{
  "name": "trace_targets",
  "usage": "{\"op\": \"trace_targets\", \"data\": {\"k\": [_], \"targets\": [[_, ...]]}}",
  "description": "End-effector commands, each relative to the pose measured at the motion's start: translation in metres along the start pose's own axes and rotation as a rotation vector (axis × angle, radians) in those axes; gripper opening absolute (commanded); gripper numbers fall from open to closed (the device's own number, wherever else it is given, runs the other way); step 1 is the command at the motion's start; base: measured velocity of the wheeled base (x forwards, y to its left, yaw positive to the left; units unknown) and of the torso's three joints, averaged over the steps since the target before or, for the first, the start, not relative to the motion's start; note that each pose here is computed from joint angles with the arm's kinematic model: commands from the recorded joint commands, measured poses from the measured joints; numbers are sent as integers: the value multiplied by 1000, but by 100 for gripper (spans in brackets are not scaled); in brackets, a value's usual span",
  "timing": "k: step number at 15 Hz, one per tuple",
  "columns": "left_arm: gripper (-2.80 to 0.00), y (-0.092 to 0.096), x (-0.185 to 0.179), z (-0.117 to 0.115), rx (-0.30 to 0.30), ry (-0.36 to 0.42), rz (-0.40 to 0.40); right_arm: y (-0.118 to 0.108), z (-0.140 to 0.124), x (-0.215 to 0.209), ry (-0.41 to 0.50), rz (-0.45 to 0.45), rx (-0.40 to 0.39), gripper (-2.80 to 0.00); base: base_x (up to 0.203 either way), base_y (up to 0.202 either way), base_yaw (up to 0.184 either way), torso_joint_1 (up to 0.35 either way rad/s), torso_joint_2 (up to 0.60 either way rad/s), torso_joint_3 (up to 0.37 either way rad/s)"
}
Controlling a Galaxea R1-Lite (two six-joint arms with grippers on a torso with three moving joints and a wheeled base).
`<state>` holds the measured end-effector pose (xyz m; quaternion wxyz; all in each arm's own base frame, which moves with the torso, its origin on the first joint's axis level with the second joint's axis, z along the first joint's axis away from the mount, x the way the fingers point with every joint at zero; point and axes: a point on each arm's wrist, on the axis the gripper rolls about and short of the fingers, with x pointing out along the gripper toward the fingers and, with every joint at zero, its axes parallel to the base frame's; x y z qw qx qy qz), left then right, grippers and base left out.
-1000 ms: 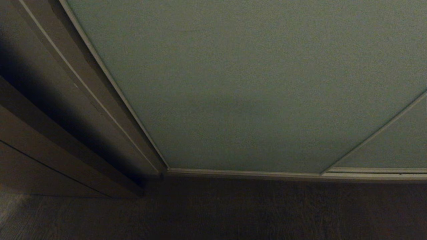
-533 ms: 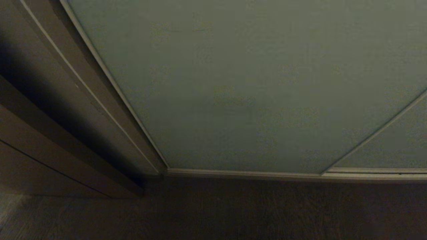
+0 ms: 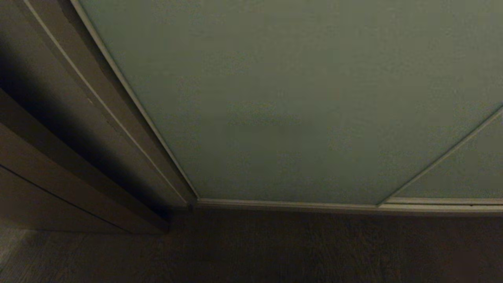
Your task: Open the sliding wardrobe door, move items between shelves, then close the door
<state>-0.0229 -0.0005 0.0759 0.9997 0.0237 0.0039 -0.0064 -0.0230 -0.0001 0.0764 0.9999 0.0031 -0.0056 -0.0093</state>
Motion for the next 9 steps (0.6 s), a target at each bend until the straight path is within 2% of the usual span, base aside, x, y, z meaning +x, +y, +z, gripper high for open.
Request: {"op": "trace_targets", "data": {"k": [1,9], "targets": [[-280,0,0,0,0,1,0,0,-1,0,4,0,1,-280,0,0,0,0,0,0],[-280,0,0,0,0,1,0,0,-1,0,4,0,1,-280,0,0,0,0,0,0]]}}
